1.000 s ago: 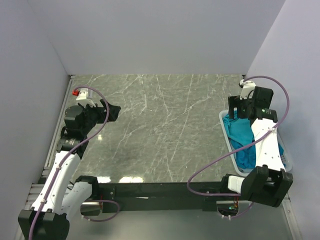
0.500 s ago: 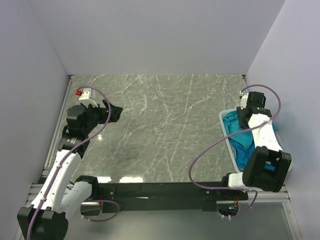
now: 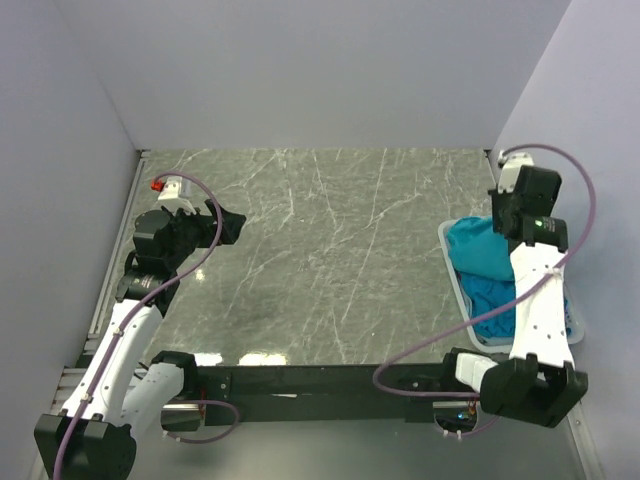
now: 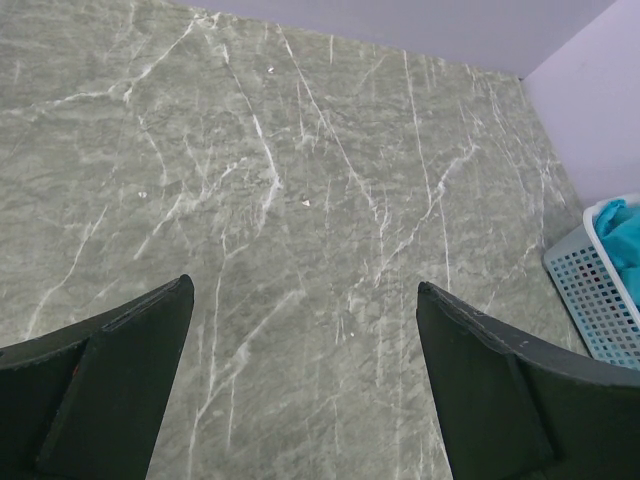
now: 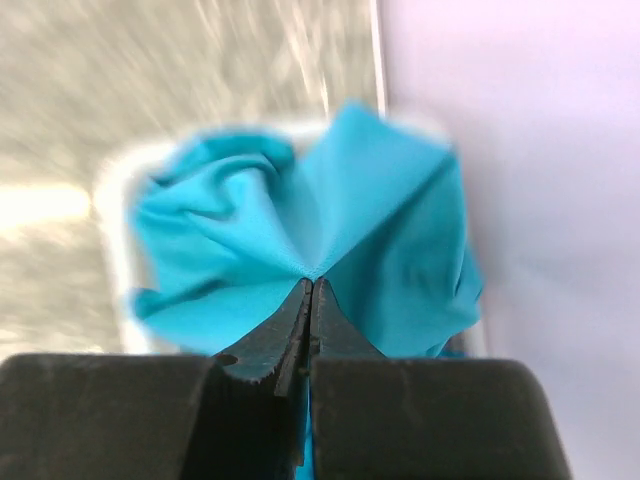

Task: Fold and stack the t-shirts
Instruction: Grab the tshirt from the pile, then move the tshirt to the center of the board

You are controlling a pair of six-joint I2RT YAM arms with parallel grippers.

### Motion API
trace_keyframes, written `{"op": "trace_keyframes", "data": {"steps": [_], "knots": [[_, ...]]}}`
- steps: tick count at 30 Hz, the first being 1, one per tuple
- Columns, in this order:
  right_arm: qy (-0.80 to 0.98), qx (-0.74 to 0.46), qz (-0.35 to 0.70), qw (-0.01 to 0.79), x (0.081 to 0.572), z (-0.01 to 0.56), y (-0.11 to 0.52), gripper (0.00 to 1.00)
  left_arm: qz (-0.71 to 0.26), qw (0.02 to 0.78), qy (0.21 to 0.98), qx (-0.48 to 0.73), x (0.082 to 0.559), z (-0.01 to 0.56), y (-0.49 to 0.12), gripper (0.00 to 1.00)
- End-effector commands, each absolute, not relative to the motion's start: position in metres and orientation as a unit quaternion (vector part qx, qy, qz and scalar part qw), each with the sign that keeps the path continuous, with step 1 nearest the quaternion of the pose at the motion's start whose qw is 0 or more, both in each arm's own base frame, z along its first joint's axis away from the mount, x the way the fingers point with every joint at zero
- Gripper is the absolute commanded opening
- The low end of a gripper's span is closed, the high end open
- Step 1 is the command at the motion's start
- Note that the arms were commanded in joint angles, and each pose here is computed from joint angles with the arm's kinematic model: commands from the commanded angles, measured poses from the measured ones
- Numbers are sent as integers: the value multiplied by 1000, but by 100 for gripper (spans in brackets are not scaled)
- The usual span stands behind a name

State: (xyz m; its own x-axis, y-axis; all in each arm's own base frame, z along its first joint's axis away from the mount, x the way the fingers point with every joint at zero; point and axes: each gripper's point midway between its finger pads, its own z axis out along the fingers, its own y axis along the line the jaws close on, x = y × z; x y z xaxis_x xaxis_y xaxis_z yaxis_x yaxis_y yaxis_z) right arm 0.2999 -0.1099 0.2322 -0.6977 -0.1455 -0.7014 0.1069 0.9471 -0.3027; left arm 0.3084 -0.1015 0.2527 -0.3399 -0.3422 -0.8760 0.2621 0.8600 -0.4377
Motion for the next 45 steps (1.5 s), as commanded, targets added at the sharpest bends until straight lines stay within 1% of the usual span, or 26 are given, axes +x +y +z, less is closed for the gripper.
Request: {"op": "trace_keyframes", "data": {"steps": [1,2,3,4,5,6,7,8,9,10,11,12,13,15,16,17,21,23,26,30,35,36,42,45], "knots": [[870,-45,-126,475,305,303,-75,0,-268,591,761,-13,306,268,-104,99],[855,-53,-123,501,307,329,-68,0,-269,592,760,-12,305,268,-104,99],[849,-82,-104,511,310,338,-47,0,-269,593,759,-12,305,269,-104,100],[840,-96,-99,524,312,351,-38,0,-268,593,759,-13,305,269,-104,99],[821,-110,-96,551,313,377,-26,0,-268,593,759,-13,305,269,-104,100],[816,-127,-88,557,317,385,-15,0,-268,594,759,-13,305,269,-103,100],[792,-154,-67,587,317,416,6,0,-267,594,759,-14,305,269,-103,99],[786,-164,-49,594,318,427,14,0,-266,595,759,-15,305,268,-102,99],[793,-164,-25,586,327,426,22,0,-264,596,758,-15,305,269,-102,99],[774,-183,5,606,326,446,36,0,-263,596,758,-16,305,268,-101,100],[767,-191,23,612,328,454,44,0,-258,597,759,-19,306,266,-100,99],[772,-200,53,601,335,450,55,0,-257,596,760,-19,306,265,-99,100],[750,-222,84,617,330,470,70,0,-254,597,761,-21,307,264,-98,100],[740,-246,124,614,333,476,91,0,-247,596,763,-24,309,261,-96,100],[723,-258,134,626,329,492,99,0,-245,596,764,-25,310,260,-95,99],[708,-285,166,625,322,498,116,0,-242,596,765,-26,311,259,-95,100],[673,-327,237,620,311,518,155,0,-229,597,768,-28,314,255,-91,99],[655,-337,244,631,305,533,163,0,-224,602,766,-29,315,256,-89,99],[651,-350,260,621,308,530,182,0,-219,615,757,-28,314,261,-86,99],[653,-371,282,597,314,513,207,0,-216,640,737,-25,307,274,-83,99],[638,-409,299,580,294,507,246,0,-214,654,725,-23,300,279,-80,100],[639,-415,297,575,294,502,250,0,-216,667,713,-20,299,288,-81,99],[686,-427,291,513,307,440,272,0,-223,670,708,-11,296,291,-83,99],[705,-421,279,498,321,419,276,0,-226,671,706,-8,295,292,-85,100]]}}
